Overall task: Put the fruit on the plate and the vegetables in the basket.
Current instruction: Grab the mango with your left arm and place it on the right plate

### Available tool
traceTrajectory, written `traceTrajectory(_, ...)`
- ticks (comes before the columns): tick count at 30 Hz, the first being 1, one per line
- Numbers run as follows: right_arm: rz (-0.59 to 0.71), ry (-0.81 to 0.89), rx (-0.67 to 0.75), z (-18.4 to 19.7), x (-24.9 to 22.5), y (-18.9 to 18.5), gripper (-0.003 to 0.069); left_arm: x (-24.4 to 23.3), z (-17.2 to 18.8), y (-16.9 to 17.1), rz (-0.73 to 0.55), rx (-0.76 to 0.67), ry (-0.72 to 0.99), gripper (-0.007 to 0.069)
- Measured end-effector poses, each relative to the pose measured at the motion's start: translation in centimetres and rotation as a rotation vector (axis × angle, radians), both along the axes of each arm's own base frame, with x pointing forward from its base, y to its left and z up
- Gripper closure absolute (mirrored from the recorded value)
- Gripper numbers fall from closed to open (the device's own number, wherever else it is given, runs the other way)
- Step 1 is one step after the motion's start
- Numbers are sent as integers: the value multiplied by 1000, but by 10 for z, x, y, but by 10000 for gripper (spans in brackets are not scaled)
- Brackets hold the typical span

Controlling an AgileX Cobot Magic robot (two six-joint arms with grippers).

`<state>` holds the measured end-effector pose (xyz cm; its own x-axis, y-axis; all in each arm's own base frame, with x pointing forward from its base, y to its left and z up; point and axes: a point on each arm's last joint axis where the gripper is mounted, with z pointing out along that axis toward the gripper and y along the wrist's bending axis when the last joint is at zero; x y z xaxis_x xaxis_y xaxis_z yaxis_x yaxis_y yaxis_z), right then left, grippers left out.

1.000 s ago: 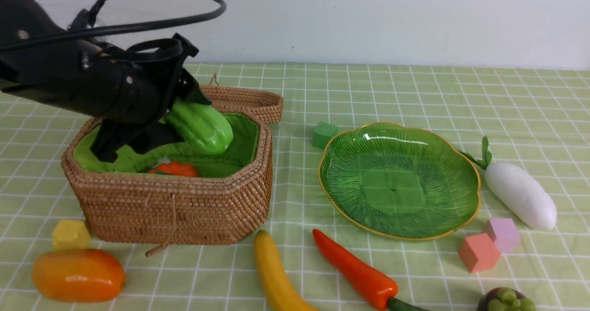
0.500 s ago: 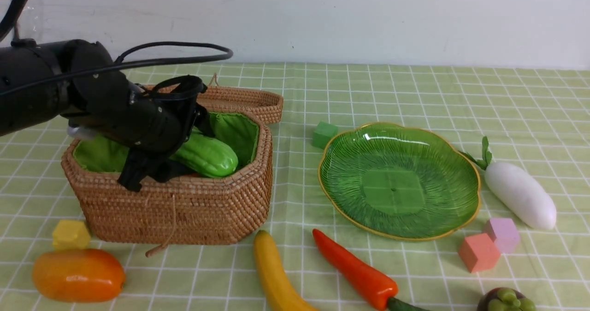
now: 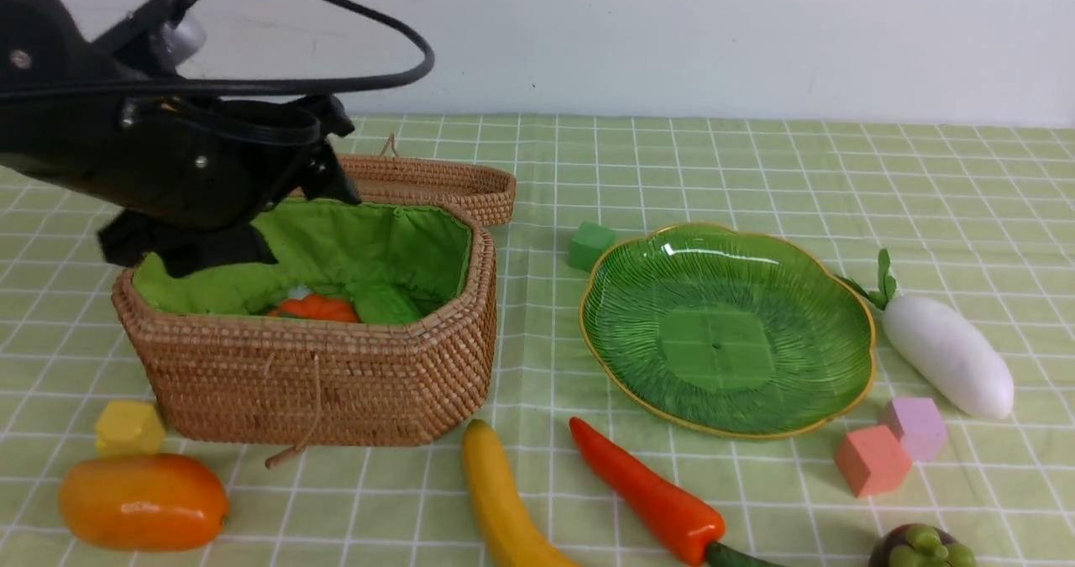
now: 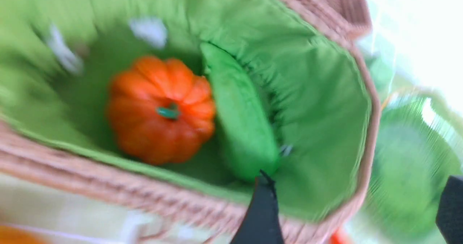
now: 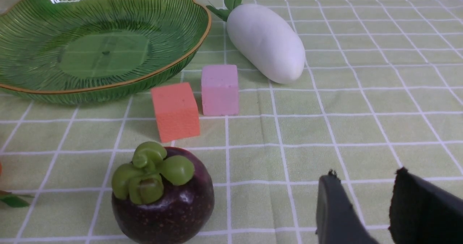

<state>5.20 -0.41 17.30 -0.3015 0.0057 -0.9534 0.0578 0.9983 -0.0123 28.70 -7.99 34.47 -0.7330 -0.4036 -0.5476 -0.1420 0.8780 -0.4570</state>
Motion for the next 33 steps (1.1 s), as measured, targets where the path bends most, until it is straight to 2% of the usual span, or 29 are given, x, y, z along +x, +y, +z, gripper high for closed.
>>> traceTrajectory(1, 0, 0, 0, 0, 0, 0, 417, -10, 7, 3, -66, 70, -16, 39)
traceTrajectory(2, 0, 0, 0, 0, 0, 0, 417, -12, 9, 4, -80, 86, -16, 39)
traceTrajectory(3, 0, 0, 0, 0, 0, 0, 417, -32, 16, 9, -220, 233, 2, 39)
traceTrajectory(4, 0, 0, 0, 0, 0, 0, 417, -37, 16, 11, -259, 271, 27, 39)
traceTrajectory(5, 0, 0, 0, 0, 0, 0, 417, -49, 16, 15, -376, 373, 66, 39)
traceTrajectory(6, 0, 0, 0, 0, 0, 0, 417, -52, 16, 16, -418, 411, 80, 38)
traceTrajectory(9, 0, 0, 0, 0, 0, 0, 417, -69, 5, 24, -839, 703, 144, 38)
traceTrajectory(12, 0, 0, 0, 0, 0, 0, 417, -69, -6, 28, -1101, 866, 130, 38)
traceTrajectory(14, 0, 0, 0, 0, 0, 0, 417, -67, -14, 29, -1178, 912, 138, 38)
traceTrajectory(18, 0, 0, 0, 0, 0, 0, 417, -61, -36, 33, -1217, 960, 181, 38)
traceTrajectory(21, 0, 0, 0, 0, 0, 0, 417, -66, -54, 44, -1202, 933, 221, 38)
traceTrajectory(24, 0, 0, 0, 0, 0, 0, 417, -72, -68, 60, -1153, 914, 188, 38)
traceTrajectory(29, 0, 0, 0, 0, 0, 0, 417, -64, -76, 77, -1078, 802, 91, 38)
traceTrajectory(33, 0, 0, 0, 0, 0, 0, 417, -50, -92, 86, -1066, 738, 105, 38)
